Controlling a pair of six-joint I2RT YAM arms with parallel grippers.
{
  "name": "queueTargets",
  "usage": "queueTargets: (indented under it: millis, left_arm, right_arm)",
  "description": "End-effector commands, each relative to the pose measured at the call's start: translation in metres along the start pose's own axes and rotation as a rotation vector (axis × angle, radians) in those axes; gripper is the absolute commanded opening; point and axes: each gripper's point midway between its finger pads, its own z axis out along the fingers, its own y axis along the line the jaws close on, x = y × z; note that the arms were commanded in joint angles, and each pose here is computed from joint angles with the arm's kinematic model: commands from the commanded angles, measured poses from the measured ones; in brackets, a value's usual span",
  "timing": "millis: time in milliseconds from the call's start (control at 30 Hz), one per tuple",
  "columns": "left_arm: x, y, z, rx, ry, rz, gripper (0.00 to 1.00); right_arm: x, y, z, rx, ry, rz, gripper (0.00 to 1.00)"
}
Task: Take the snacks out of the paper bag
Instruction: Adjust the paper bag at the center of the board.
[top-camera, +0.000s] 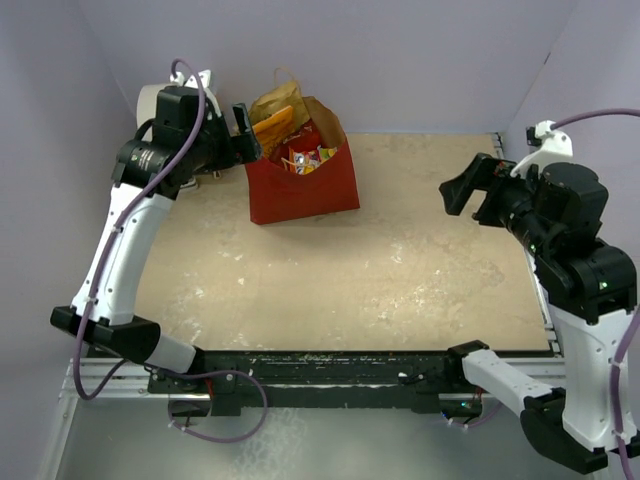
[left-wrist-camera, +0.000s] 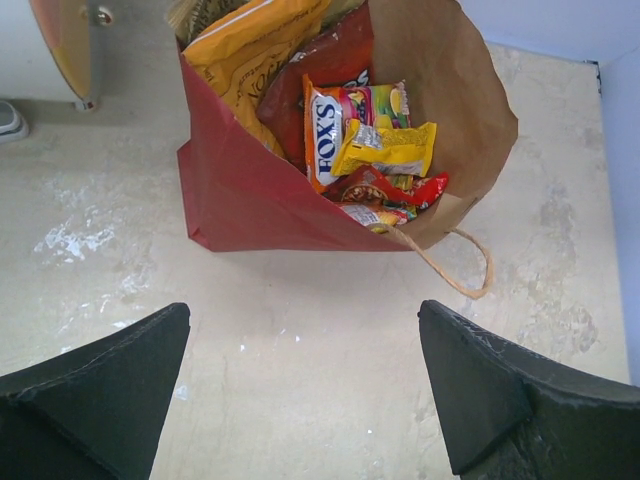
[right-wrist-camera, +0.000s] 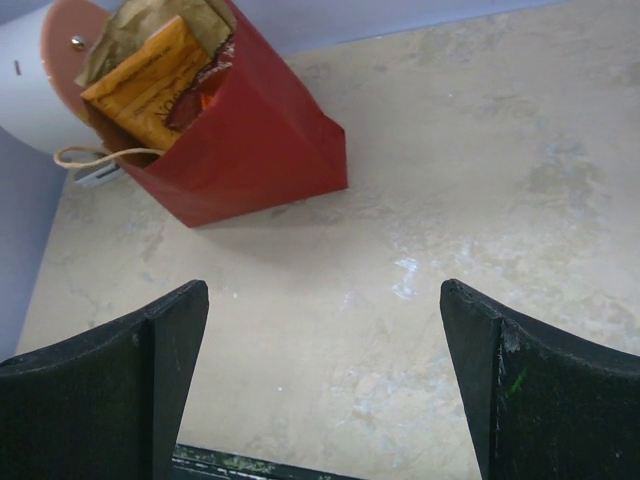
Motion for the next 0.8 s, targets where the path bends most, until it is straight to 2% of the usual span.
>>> queueTargets:
  millis: [0, 100, 233, 467, 600, 767]
  left_arm:
    - [-0.019, -0.041, 0.001, 0.210, -0.051, -0.025, 0.99]
    - [-0.021, -0.072, 0.007, 0.370, -0.036, -0.027, 0.99]
    - [-0.019, -0.100, 0.023, 0.554, -0.017, 0.112, 1.00]
    - [0.018, -0.109, 0.051, 0.711, 0.105, 0.334, 0.99]
    - [0.036, -0.106, 0.062, 0.707, 0.149, 0.410, 1.00]
    - [0.054, -0.098, 0.072, 0.588, 0.165, 0.487, 0.91]
  right_arm:
    - [-0.021, 0.035, 0.018, -0.155, -0.070, 0.065, 0.99]
    - [-0.029, 0.038, 0.028, -0.161, -0.095, 0.074, 1.00]
    - [-0.027, 0.034, 0.037, -0.130, -0.077, 0.049, 0.99]
    - [-0.026, 0.032, 0.041, -0.125, -0.095, 0.072, 0.99]
    - [-0.029, 0.022, 0.038, -0.074, -0.120, 0.067, 1.00]
    - [-0.028, 0.019, 0.036, -0.063, -0.127, 0.074, 0.99]
